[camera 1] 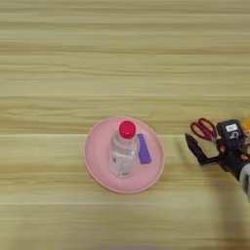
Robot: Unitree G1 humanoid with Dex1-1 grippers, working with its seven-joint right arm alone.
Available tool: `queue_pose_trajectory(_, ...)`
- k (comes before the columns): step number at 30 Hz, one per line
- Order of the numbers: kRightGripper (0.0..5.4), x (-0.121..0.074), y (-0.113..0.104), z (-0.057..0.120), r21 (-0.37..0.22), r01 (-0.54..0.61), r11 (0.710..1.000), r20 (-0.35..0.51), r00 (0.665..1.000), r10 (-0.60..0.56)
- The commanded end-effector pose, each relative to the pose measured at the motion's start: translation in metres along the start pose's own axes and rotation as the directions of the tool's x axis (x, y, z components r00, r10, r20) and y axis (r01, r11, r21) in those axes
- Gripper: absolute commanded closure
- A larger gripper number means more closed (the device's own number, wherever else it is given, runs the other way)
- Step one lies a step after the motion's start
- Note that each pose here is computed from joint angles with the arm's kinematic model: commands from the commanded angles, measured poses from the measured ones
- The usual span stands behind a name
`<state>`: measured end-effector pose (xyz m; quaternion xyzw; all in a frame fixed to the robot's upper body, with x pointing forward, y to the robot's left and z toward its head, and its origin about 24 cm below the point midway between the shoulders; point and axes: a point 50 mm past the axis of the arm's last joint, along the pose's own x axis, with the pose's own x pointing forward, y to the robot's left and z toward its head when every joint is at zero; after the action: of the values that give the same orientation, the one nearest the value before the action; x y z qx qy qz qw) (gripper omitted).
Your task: Move the objects on the table
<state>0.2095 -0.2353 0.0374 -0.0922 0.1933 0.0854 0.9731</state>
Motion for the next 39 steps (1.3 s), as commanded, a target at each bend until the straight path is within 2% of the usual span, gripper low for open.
queue_pose_trajectory(1,0.04,-0.005,-0.017,0.018,-0.037,0.048,0.998,0.067,0.997,-0.046)
queue_pose_trajectory(14,0.04,-0.005,-0.038,0.001,0.055,0.079,0.995,-0.037,0.996,-0.077)
queue_pose_trajectory(28,0.04,-0.003,-0.054,-0.014,0.056,0.112,0.992,-0.096,0.990,-0.106)
queue_pose_trajectory(39,0.04,0.010,-0.059,-0.024,0.053,0.112,0.992,-0.128,0.986,-0.104)
